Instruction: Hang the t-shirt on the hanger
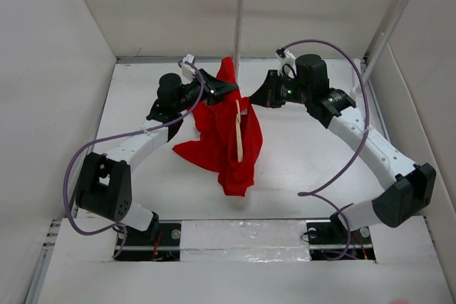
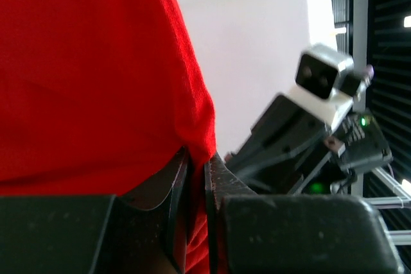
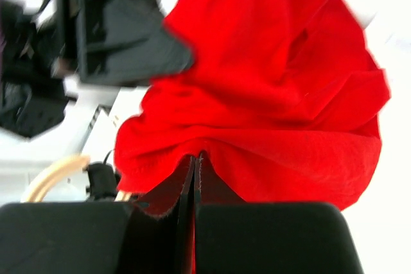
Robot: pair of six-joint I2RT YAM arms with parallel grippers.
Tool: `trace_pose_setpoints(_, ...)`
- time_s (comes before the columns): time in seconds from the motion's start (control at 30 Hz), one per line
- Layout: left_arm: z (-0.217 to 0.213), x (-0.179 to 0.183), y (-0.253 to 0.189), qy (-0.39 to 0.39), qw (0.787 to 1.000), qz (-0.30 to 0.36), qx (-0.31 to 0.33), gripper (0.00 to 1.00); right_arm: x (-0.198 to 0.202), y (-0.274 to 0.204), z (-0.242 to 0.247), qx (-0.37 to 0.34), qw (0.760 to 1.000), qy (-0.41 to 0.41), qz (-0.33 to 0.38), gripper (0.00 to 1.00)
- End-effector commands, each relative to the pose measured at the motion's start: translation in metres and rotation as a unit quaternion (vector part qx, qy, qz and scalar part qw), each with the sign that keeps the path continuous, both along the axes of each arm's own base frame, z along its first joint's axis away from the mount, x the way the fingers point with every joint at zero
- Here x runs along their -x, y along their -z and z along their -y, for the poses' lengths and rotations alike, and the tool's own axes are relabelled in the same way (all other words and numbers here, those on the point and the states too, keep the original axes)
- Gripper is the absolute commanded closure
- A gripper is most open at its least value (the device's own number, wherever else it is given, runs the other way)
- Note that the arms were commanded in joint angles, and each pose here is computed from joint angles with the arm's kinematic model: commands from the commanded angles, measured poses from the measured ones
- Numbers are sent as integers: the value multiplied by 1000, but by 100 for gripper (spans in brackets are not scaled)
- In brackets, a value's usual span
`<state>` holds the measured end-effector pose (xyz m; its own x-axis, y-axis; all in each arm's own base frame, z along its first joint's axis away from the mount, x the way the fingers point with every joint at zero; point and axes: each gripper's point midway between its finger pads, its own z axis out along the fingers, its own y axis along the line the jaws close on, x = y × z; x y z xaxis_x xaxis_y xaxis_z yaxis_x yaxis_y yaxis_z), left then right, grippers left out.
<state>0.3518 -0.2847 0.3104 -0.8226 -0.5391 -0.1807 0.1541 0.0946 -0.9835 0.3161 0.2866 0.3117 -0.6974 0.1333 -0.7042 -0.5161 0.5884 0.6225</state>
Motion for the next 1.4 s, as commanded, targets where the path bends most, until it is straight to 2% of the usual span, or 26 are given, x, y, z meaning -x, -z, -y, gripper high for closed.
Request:
trace_pose_setpoints(0.0,7,17,-18,40,999,34,6,100,-22,-28,-1,-29,999,27,22,100)
trace_pose_setpoints(0.13,12,22,-5,58,998,11,-1,100,-49,-18,-1,-32,998,53,-1,100)
trace_pose_setpoints(0.33,7,17,32,31,999,-32,-21,100,-53,0,-9,-33,996,63,-45,100)
trace_pose_setpoints(0.43,7,16,40,25,998,-49,-1,100,-53,17,-9,-27,994,73,-73,100)
trace_pose_setpoints(0.57,11,19,29,48,996,-54,44,100,-53,57,-8,4,989,87,-116,100)
trace_pose_setpoints(0.67,13,23,19,64,995,-50,66,100,-57,70,-3,25,988,101,-118,100)
trace_pose_setpoints(0.77,13,28,9,80,992,-51,81,100,-69,63,8,11,987,121,-105,100)
trace_pose_setpoints(0.9,14,24,10,71,994,-49,72,100,-67,41,6,-16,990,105,-93,100)
trace_pose_setpoints(1.03,14,19,-4,73,990,-48,113,100,-48,50,1,13,991,74,-108,78)
trace_pose_setpoints(1.1,11,10,-6,57,991,-50,114,100,-37,56,4,23,991,62,-118,64)
trace_pose_setpoints(1.2,8,-1,-7,35,993,-52,103,100,-20,47,16,32,992,66,-107,49)
trace_pose_setpoints(1.27,8,-5,-9,27,994,-48,94,100,-12,45,27,50,990,84,-97,43)
trace_pose_setpoints(1.37,5,-11,-10,17,994,-47,93,100,3,33,46,57,990,109,-75,42)
